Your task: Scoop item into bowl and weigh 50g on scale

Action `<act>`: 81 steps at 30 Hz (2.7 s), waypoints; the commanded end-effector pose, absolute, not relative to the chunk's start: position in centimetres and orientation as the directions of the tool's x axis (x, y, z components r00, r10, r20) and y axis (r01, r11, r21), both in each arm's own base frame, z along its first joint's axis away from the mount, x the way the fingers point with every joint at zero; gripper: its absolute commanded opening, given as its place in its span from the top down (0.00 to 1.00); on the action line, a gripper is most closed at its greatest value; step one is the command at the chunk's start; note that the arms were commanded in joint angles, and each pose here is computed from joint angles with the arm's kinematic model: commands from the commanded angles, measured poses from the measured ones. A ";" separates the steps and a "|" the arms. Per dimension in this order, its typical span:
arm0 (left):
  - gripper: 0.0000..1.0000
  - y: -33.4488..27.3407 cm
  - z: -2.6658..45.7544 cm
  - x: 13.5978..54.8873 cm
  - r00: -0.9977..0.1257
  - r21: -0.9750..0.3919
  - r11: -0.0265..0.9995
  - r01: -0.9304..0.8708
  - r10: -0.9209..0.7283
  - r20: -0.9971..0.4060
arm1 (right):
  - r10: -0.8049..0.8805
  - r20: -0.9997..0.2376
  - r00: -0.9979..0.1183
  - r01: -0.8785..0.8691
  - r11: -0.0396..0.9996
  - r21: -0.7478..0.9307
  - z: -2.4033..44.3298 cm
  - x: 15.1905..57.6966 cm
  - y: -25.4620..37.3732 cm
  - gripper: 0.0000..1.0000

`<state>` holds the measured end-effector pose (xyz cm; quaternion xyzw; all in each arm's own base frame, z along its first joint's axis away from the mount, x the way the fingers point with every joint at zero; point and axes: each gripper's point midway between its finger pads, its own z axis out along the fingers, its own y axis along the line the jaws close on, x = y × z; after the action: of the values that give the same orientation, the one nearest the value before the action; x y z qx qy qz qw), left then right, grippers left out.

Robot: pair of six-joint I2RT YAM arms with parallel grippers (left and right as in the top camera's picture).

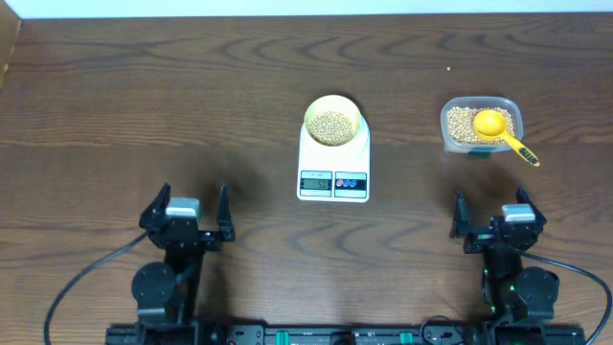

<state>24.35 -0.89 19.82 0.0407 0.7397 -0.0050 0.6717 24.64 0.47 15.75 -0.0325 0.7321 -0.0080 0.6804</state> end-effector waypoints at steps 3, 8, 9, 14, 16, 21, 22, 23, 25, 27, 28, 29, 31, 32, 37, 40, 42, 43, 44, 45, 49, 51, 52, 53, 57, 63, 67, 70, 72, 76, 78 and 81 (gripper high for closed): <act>0.05 -0.3 18.7 23.9 -0.040 0.042 0.999 0.030 0.043 -0.998 | -0.068 -0.995 -0.071 -0.033 0.997 -0.066 15.7 24.6 0.5 0.01; 0.05 -0.2 17.1 24.2 -0.070 0.040 0.999 0.028 0.042 -0.997 | -0.068 -0.995 -0.071 -0.033 0.997 -0.066 15.7 24.6 0.5 0.01; 0.05 -0.1 16.5 24.3 -0.082 0.040 0.999 0.022 0.041 -0.996 | -0.068 -0.995 -0.071 -0.033 0.997 -0.066 15.7 24.6 0.5 0.01; 0.05 -0.1 14.5 24.5 -0.121 0.037 0.999 0.025 0.040 -0.992 | -0.068 -0.995 -0.071 -0.033 0.997 -0.066 15.7 24.6 0.5 0.01; 0.05 -0.2 14.0 24.4 -0.141 0.036 0.999 0.027 0.039 -0.989 | -0.068 -0.995 -0.071 -0.033 0.997 -0.066 15.7 24.6 0.5 0.01; 0.05 0.2 13.7 24.4 -0.154 0.038 0.999 0.008 0.039 -0.987 | -0.068 -0.995 -0.071 -0.033 0.997 -0.066 15.7 24.6 0.5 0.01; 0.05 0.2 13.4 24.4 -0.165 0.038 0.999 0.009 0.039 -0.986 | -0.068 -0.995 -0.071 -0.033 0.997 -0.066 15.7 24.6 0.5 0.01; 0.05 0.2 13.3 24.5 -0.170 0.038 0.999 0.010 0.039 -0.985 | -0.068 -0.995 -0.071 -0.033 0.997 -0.066 15.7 24.6 0.5 0.01; 0.05 0.2 13.0 24.5 -0.182 0.037 0.999 0.010 0.038 -0.983 | -0.068 -0.995 -0.071 -0.033 0.997 -0.066 15.7 24.6 0.5 0.01; 0.04 0.2 12.8 24.5 -0.192 0.037 0.999 0.010 0.038 -0.981 | -0.068 -0.995 -0.071 -0.033 0.997 -0.066 15.7 24.6 0.5 0.01; 0.05 0.2 12.7 24.5 -0.196 0.037 0.999 0.011 0.038 -0.980 | -0.068 -0.995 -0.071 -0.033 0.997 -0.066 15.7 24.6 0.5 0.01; 0.05 0.2 12.6 24.5 -0.201 0.036 0.999 0.011 0.038 -0.979 | -0.068 -0.995 -0.071 -0.033 0.997 -0.066 15.7 24.6 0.5 0.01; 0.05 0.2 12.5 24.5 -0.207 0.036 0.999 0.011 0.038 -0.978 | -0.068 -0.995 -0.071 -0.033 0.997 -0.066 15.7 24.6 0.5 0.01; 0.05 0.2 12.4 24.5 -0.210 0.036 0.999 0.011 0.038 -0.977 | -0.068 -0.995 -0.071 -0.033 0.997 -0.066 15.7 24.6 0.5 0.01; 0.05 0.2 12.1 24.5 -0.224 0.036 0.999 0.012 0.037 -0.974 | -0.068 -0.995 -0.071 -0.033 0.997 -0.066 15.7 24.6 0.5 0.01; 0.05 0.2 11.8 24.5 -0.236 0.035 0.999 0.012 0.037 -0.971 | -0.068 -0.995 -0.071 -0.033 0.997 -0.066 15.7 24.6 0.5 0.01; 0.05 0.2 11.6 24.5 -0.244 0.035 0.999 0.012 0.037 -0.969 | -0.068 -0.995 -0.071 -0.033 0.997 -0.066 15.7 24.6 0.5 0.01; 0.05 0.2 11.5 24.5 -0.248 0.035 0.999 0.012 0.037 -0.968 | -0.068 -0.995 -0.071 -0.033 0.997 -0.066 15.7 24.6 0.5 0.01; 0.04 0.2 11.4 24.5 -0.253 0.034 0.999 0.013 0.036 -0.967 | -0.068 -0.995 -0.071 -0.033 0.997 -0.066 15.7 24.6 0.5 0.01; 0.05 0.2 11.3 24.5 -0.255 0.034 0.999 0.013 0.036 -0.966 | -0.068 -0.995 -0.071 -0.033 0.997 -0.066 15.7 24.6 0.5 0.01; 0.05 0.2 11.3 24.5 -0.259 0.034 0.999 0.013 0.036 -0.965 | -0.068 -0.995 -0.071 -0.033 0.997 -0.066 15.7 24.6 0.5 0.01; 0.04 0.2 11.3 24.5 -0.259 0.034 0.999 0.013 0.036 -0.965 | -0.068 -0.995 -0.071 -0.033 0.997 -0.066 15.7 24.6 0.5 0.01; 0.05 0.2 11.3 24.5 -0.259 0.034 0.999 0.013 0.036 -0.965 | -0.068 -0.995 -0.071 -0.033 0.997 -0.066 15.7 24.6 0.5 0.01; 0.05 0.2 11.3 24.5 -0.259 0.034 0.999 0.013 0.036 -0.965 | -0.068 -0.995 -0.071 -0.033 0.997 -0.066 15.7 24.6 0.5 0.01; 0.05 0.2 11.3 24.5 -0.259 0.034 0.999 0.013 0.036 -0.965 | -0.068 -0.995 -0.071 -0.033 0.997 -0.066 15.7 24.6 0.5 0.01; 0.05 0.2 11.3 24.5 -0.259 0.034 0.999 0.013 0.036 -0.965 | -0.068 -0.995 -0.071 -0.033 0.997 -0.066 15.7 24.6 0.5 0.01; 0.04 0.2 11.3 24.5 -0.259 0.034 0.999 0.013 0.036 -0.965 | -0.068 -0.995 -0.071 -0.033 0.997 -0.066 15.7 24.6 0.5 0.01; 0.05 0.2 11.3 24.6 -0.256 0.034 0.999 0.013 0.036 -0.966 | -0.068 -0.995 -0.071 -0.033 0.997 -0.066 15.7 24.6 0.5 0.01; 0.05 0.2 11.3 24.6 -0.256 0.034 0.999 0.013 0.036 -0.966 | -0.068 -0.995 -0.071 -0.033 0.997 -0.066 15.7 24.6 0.5 0.01; 0.05 0.2 11.8 24.7 -0.237 0.035 0.999 0.012 0.037 -0.971 | -0.068 -0.995 -0.071 -0.033 0.997 -0.066 15.7 24.6 0.5 0.01; 0.05 0.2 12.4 24.8 -0.213 0.036 0.999 0.011 0.038 -0.976 | -0.068 -0.995 -0.071 -0.033 0.997 -0.066 15.7 24.6 0.5 0.01; 0.05 0.2 13.0 24.9 -0.186 0.037 0.999 0.010 0.038 -0.982 | -0.068 -0.995 -0.071 -0.033 0.997 -0.066 15.7 24.6 0.5 0.01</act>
<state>24.91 -0.12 13.47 0.0256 0.7690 0.0094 0.6387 24.64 0.46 15.76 -0.0323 0.7318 -0.0084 0.6806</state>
